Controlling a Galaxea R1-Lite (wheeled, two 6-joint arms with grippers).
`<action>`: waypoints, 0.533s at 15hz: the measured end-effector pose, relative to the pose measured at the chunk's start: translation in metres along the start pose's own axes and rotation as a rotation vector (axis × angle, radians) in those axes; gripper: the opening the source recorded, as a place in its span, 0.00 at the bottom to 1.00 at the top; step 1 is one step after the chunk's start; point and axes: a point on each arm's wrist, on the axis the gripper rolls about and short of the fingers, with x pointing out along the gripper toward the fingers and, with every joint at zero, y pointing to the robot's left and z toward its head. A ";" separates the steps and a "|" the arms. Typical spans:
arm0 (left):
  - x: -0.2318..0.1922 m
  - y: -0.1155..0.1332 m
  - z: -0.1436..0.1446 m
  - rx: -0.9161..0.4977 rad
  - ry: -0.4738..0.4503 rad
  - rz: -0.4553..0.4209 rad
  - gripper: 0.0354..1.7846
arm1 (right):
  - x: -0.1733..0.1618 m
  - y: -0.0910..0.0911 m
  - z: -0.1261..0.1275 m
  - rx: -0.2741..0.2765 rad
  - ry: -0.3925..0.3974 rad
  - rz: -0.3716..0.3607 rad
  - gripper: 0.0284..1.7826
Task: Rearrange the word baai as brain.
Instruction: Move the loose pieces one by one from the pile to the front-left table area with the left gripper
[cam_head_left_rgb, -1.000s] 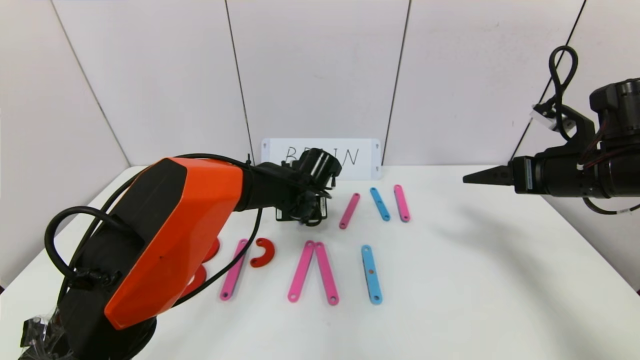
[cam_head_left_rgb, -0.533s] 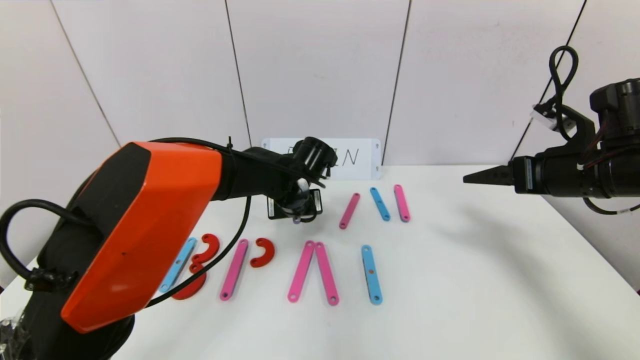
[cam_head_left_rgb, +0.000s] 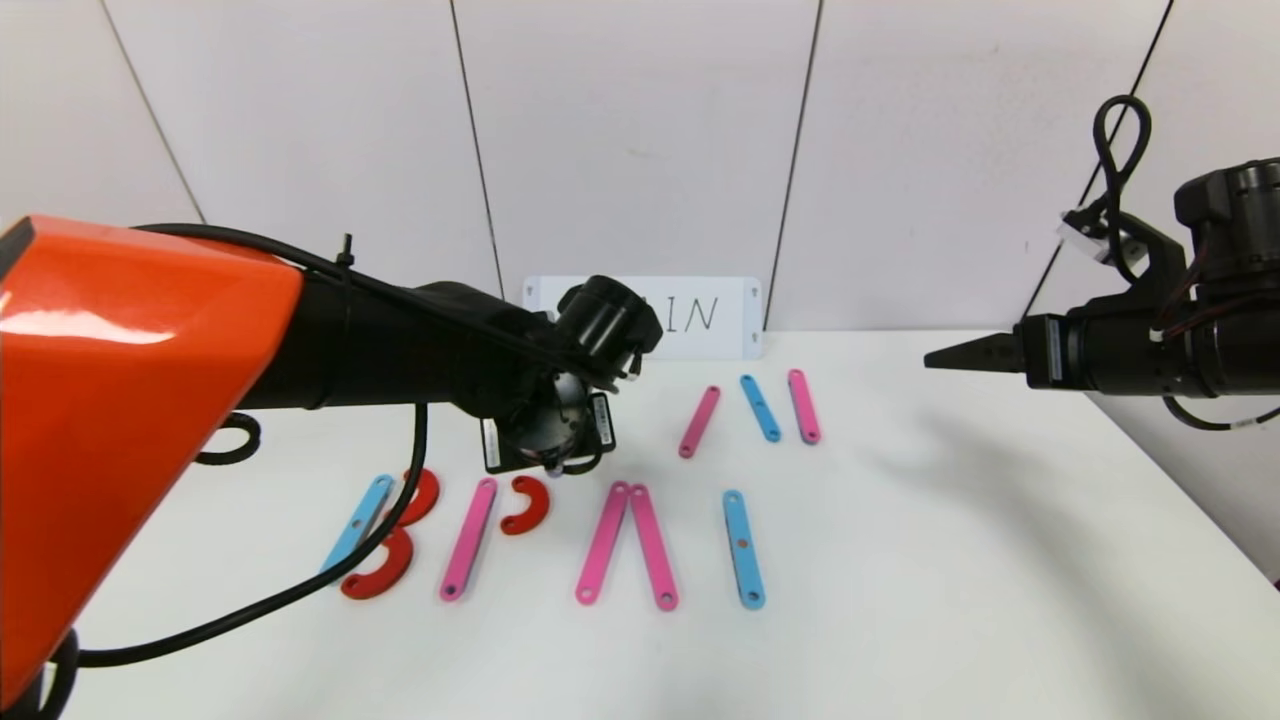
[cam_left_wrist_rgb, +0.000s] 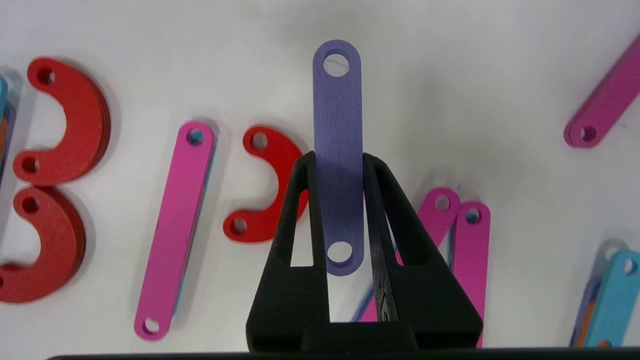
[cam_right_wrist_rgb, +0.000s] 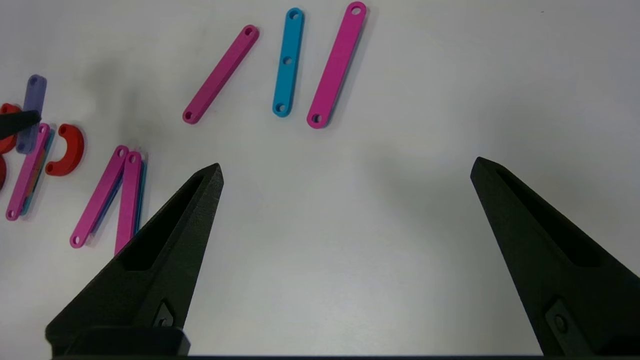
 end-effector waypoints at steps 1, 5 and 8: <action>-0.009 0.002 -0.008 -0.007 0.008 -0.002 0.14 | 0.001 0.000 0.000 -0.001 0.002 0.001 0.97; -0.027 0.014 -0.033 -0.047 0.010 0.039 0.14 | 0.002 0.001 -0.001 -0.002 0.006 0.004 0.97; -0.033 0.022 -0.046 -0.059 0.022 0.056 0.14 | 0.002 0.001 -0.001 -0.002 0.007 0.003 0.97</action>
